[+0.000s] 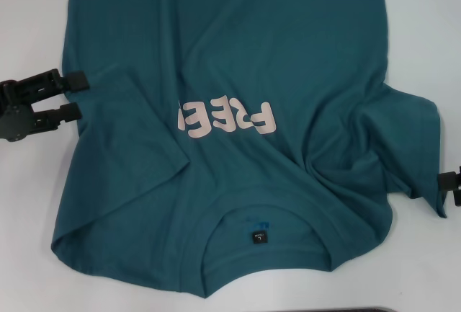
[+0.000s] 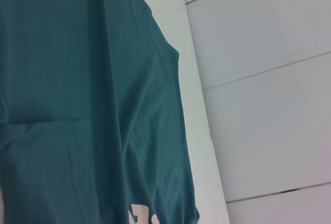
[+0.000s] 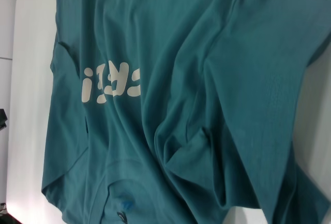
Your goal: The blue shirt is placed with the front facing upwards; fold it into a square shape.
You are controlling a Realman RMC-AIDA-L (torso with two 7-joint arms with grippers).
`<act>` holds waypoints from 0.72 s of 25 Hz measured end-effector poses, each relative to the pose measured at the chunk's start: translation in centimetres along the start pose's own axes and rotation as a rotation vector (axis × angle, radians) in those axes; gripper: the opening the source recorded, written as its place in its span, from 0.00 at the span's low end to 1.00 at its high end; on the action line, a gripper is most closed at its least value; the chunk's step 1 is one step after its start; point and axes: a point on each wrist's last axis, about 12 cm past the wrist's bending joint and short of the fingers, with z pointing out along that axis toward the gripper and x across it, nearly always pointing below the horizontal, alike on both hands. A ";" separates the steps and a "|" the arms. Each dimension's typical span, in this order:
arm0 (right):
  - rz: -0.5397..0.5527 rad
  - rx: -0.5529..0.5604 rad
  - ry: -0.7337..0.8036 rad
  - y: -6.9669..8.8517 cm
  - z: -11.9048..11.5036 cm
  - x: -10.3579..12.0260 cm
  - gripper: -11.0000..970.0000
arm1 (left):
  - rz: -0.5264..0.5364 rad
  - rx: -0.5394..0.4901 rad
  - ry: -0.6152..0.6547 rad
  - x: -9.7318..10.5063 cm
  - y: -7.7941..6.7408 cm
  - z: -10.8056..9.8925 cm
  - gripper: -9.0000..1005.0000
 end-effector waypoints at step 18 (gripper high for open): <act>0.000 -0.006 0.014 0.2 1.3 -0.3 0.84 | -0.005 -0.003 -0.004 0.1 0.1 -0.1 0.93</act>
